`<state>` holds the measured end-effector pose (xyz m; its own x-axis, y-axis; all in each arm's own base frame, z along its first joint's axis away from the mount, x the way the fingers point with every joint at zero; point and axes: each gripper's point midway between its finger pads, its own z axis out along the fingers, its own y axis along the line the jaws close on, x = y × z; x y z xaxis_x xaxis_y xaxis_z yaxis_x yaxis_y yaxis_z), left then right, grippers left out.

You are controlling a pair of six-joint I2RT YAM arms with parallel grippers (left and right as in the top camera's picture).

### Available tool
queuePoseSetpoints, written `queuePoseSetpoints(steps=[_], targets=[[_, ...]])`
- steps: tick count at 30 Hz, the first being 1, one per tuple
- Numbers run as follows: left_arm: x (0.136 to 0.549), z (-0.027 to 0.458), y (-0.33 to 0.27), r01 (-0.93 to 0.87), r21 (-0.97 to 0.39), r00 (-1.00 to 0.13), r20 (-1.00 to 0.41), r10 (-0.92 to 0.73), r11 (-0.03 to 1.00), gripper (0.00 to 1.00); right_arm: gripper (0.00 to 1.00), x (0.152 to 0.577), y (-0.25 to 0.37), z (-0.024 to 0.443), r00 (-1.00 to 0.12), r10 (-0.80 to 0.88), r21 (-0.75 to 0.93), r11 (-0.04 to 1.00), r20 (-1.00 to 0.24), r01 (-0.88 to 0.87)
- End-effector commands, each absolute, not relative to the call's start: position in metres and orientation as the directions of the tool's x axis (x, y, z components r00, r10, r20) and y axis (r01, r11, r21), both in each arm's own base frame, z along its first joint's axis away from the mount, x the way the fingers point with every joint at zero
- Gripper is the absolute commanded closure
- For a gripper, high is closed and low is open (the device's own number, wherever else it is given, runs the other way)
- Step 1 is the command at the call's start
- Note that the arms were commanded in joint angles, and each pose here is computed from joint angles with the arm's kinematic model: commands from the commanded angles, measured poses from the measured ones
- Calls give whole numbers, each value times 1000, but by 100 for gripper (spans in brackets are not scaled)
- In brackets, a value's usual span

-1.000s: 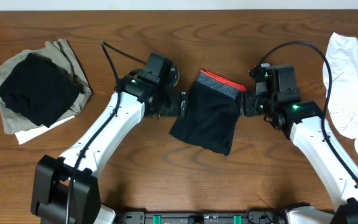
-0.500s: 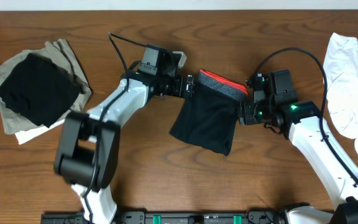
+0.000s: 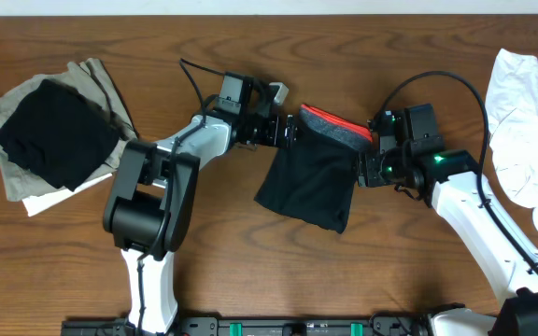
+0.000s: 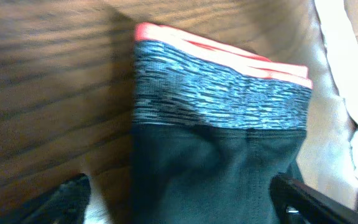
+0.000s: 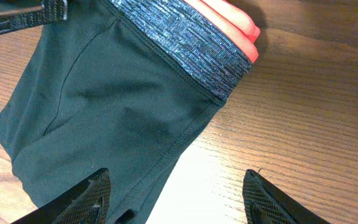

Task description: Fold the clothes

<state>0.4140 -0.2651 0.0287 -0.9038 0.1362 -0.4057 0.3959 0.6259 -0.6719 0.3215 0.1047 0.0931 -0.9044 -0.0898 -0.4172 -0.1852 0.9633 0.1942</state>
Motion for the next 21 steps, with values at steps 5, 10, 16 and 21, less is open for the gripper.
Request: queuePoseSetpoints(steps=[5, 10, 16, 21], targets=[[365, -11, -290, 319, -712, -948, -231, 220, 625, 25, 34, 321, 110, 93, -903, -108, 196, 959, -417, -205], [353, -12, -300, 326, -714, -944, -214, 251, 619, 48, 34, 321, 110, 92, -903, -108, 196, 959, -415, -204], [355, -12, -298, 322, -714, -946, -213, 245, 622, 69, 33, 321, 110, 92, -905, -101, 199, 960, -414, -198], [364, -14, -287, 306, -702, -952, -217, 217, 643, 79, 33, 320, 110, 92, -906, -101, 199, 960, -411, -197]])
